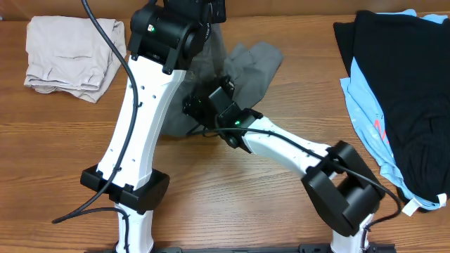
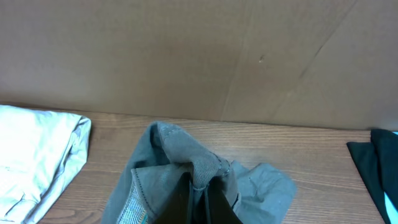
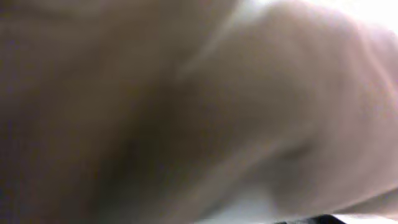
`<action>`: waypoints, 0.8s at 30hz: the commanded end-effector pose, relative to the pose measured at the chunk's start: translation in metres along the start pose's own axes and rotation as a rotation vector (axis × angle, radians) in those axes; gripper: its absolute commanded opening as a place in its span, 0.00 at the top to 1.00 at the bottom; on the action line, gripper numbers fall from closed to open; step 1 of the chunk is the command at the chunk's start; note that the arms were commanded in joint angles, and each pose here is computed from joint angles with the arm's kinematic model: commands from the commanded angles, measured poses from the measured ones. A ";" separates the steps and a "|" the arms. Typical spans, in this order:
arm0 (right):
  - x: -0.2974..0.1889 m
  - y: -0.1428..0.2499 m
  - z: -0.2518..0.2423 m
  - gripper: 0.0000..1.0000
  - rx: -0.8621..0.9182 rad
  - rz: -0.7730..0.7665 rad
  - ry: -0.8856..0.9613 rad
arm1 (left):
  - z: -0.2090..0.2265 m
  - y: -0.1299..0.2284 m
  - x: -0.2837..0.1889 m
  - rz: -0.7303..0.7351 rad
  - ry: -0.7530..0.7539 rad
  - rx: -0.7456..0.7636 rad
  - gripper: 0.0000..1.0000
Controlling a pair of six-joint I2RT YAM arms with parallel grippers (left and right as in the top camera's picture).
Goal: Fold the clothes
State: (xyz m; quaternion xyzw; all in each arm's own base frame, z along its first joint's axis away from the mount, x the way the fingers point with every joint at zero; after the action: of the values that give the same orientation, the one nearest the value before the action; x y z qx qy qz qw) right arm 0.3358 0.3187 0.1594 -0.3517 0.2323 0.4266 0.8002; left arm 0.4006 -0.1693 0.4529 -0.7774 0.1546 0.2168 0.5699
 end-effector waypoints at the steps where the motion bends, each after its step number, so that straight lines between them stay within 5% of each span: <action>1: 0.003 0.000 0.008 0.38 -0.061 0.018 -0.079 | 0.001 -0.012 -0.017 -0.052 0.024 -0.048 0.96; 9: 0.013 -0.001 -0.012 0.38 -0.054 0.039 0.003 | -0.001 -0.015 -0.023 -0.056 0.071 -0.063 0.96; 18: 0.010 -0.045 -0.041 0.44 -0.157 -0.041 0.060 | 0.010 -0.035 -0.078 -0.114 0.162 -0.098 0.96; 24: 0.003 -0.061 -0.034 0.27 -0.328 0.020 -0.128 | 0.010 -0.043 -0.097 -0.145 0.242 -0.117 0.96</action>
State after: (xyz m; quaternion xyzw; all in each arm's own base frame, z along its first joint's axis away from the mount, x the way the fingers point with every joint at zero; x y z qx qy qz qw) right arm 0.3846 0.2695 0.1506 -0.4260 0.1768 0.4355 0.7730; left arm 0.3600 -0.1552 0.5070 -0.8162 0.1566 0.1366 0.5391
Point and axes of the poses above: each gripper's point midway between its finger pads, its own x axis out along the fingers, its own z axis along the line the jaws close on, y = z × x, the point moved 10 cm from there along -x, back along the fingers, and after that the axes turned 11 degrees about -x, right-handed, at the moved point
